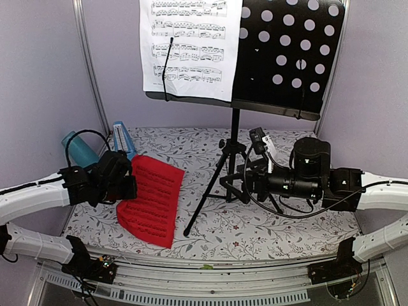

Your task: Set up the instrument practice props

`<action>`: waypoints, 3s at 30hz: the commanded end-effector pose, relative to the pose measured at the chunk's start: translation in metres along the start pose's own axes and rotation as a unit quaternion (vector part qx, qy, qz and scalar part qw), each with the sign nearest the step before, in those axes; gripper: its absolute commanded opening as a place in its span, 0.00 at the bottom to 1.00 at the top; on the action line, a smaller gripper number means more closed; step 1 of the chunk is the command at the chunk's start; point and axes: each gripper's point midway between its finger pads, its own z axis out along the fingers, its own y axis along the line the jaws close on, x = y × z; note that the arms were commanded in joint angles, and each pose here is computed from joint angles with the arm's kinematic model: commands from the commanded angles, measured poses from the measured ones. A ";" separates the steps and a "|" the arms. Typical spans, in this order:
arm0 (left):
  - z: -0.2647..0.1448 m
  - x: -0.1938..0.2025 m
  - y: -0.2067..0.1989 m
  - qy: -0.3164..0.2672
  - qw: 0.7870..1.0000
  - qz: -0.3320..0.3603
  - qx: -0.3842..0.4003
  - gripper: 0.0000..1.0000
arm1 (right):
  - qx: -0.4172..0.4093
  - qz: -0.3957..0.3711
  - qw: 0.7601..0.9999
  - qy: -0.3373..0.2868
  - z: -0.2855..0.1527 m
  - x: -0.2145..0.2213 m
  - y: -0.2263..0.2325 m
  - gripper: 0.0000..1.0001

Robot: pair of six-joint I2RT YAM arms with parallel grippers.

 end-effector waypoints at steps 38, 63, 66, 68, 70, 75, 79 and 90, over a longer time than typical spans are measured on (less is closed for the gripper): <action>-0.139 -0.026 -0.127 -0.142 0.916 -0.061 0.369 0.00 | -0.084 0.203 0.975 -0.032 0.036 0.007 0.012 0.24; -0.156 -0.002 -0.169 -0.081 0.829 0.140 0.536 0.95 | -0.239 -0.067 0.969 0.024 -0.046 -0.031 0.084 0.00; -0.166 -0.005 -0.178 -0.081 0.813 0.150 0.557 0.95 | -0.246 -0.079 0.966 0.022 -0.054 -0.038 0.090 0.00; -0.173 -0.009 -0.181 -0.087 0.805 0.152 0.568 0.94 | -0.252 -0.083 0.964 0.016 -0.058 -0.044 0.093 0.00; -0.183 -0.015 -0.183 -0.098 0.795 0.149 0.580 0.93 | -0.257 -0.084 0.963 0.014 -0.063 -0.049 0.096 0.00; -0.220 -0.037 -0.189 -0.131 0.760 0.138 0.621 0.80 | -0.236 -0.083 0.968 -0.001 -0.069 -0.065 0.091 0.00; -0.240 -0.048 -0.195 -0.140 0.739 0.133 0.645 0.51 | -0.220 -0.081 0.972 -0.023 -0.077 -0.082 0.088 0.00; -0.260 -0.068 -0.209 -0.155 0.721 0.118 0.665 0.10 | -0.171 -0.079 0.981 -0.053 -0.090 -0.105 0.075 0.00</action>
